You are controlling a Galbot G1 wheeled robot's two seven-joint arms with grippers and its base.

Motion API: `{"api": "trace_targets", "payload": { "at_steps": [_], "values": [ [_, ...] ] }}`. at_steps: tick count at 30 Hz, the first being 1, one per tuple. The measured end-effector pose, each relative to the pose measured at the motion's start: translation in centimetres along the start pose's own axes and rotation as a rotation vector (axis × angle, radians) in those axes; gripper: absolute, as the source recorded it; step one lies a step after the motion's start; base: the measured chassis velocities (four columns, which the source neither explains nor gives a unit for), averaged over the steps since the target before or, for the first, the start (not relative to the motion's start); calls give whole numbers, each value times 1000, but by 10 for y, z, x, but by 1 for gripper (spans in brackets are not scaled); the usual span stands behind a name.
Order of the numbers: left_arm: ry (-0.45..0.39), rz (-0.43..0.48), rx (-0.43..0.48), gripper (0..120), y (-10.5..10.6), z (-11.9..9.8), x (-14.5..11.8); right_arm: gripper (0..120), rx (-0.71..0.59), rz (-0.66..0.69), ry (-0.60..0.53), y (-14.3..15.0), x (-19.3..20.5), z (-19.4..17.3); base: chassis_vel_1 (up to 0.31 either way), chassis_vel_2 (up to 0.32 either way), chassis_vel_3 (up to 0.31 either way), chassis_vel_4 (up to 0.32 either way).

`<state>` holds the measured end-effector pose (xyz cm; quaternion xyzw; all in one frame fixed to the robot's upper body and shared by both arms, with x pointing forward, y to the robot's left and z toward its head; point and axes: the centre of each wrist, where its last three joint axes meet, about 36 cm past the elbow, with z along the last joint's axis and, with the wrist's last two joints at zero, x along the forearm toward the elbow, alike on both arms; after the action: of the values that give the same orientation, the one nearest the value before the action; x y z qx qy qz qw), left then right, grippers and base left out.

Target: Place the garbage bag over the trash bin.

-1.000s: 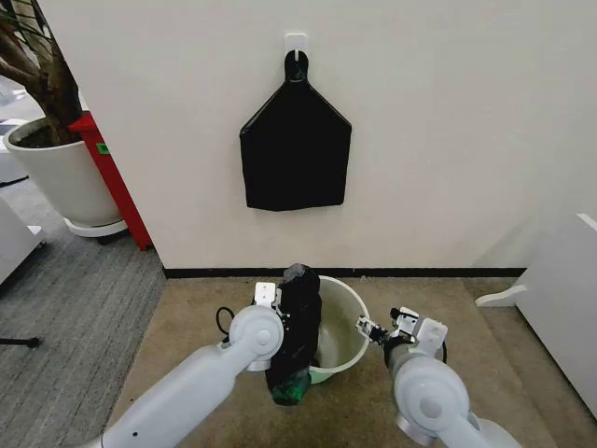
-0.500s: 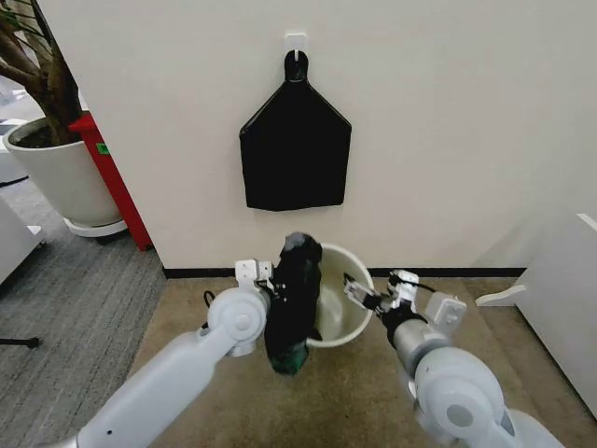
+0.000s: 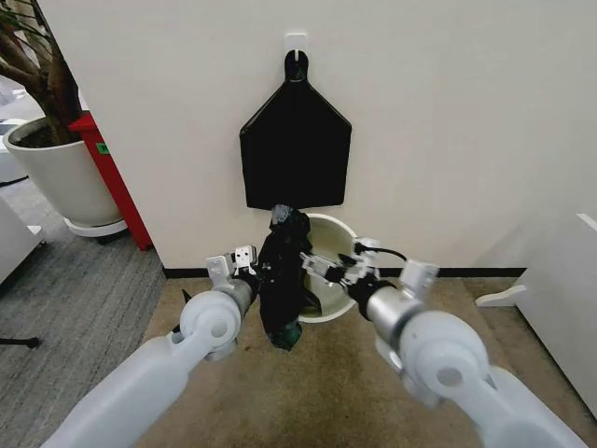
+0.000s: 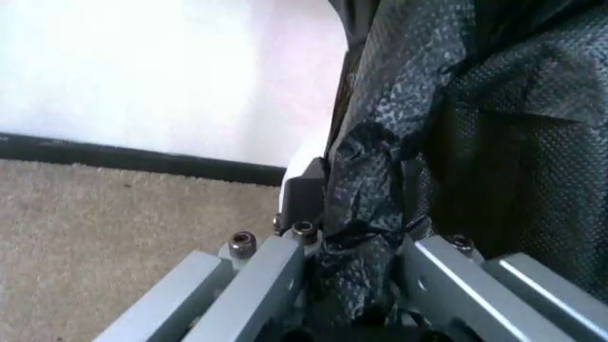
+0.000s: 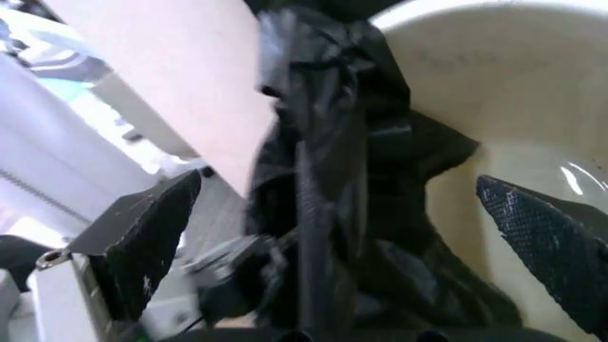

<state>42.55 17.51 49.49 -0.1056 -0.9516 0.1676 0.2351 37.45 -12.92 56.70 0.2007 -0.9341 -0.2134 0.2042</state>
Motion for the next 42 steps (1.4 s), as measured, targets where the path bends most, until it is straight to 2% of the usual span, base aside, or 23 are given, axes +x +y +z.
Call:
{"api": "trace_targets", "payload": {
  "at_steps": [7,9,13,17,19,24,26,31,35,42],
  "values": [
    [-22,15,-17,1,1,-4,5,98,-35,76,64,14,-20,0,0,0,0,0],
    [-35,20,-32,1,2,-5,6,88,-50,97,80,16,-24,-1,0,0,0,0],
    [-42,24,-44,1,3,-5,7,77,-56,110,78,16,-27,-2,0,0,0,0],
    [-52,29,-61,1,4,-6,8,59,-58,114,65,16,-28,-5,0,0,0,0],
    [-55,30,-66,1,4,-6,8,56,-59,115,61,16,-28,-6,0,0,0,0],
    [-63,41,-81,1,4,-7,11,32,-55,111,45,18,-30,-9,0,0,0,0],
    [-64,41,-83,1,4,-7,11,31,-54,110,43,18,-31,-10,0,0,0,0],
    [-69,34,-105,1,7,-2,12,8,-43,129,6,19,-32,-16,0,0,0,0],
    [-67,23,-114,1,10,3,14,0,-35,141,-27,19,-31,-19,0,0,0,0],
    [-63,4,-124,1,16,10,15,0,-35,139,-64,20,-23,-26,0,0,0,0]
  ]
}}
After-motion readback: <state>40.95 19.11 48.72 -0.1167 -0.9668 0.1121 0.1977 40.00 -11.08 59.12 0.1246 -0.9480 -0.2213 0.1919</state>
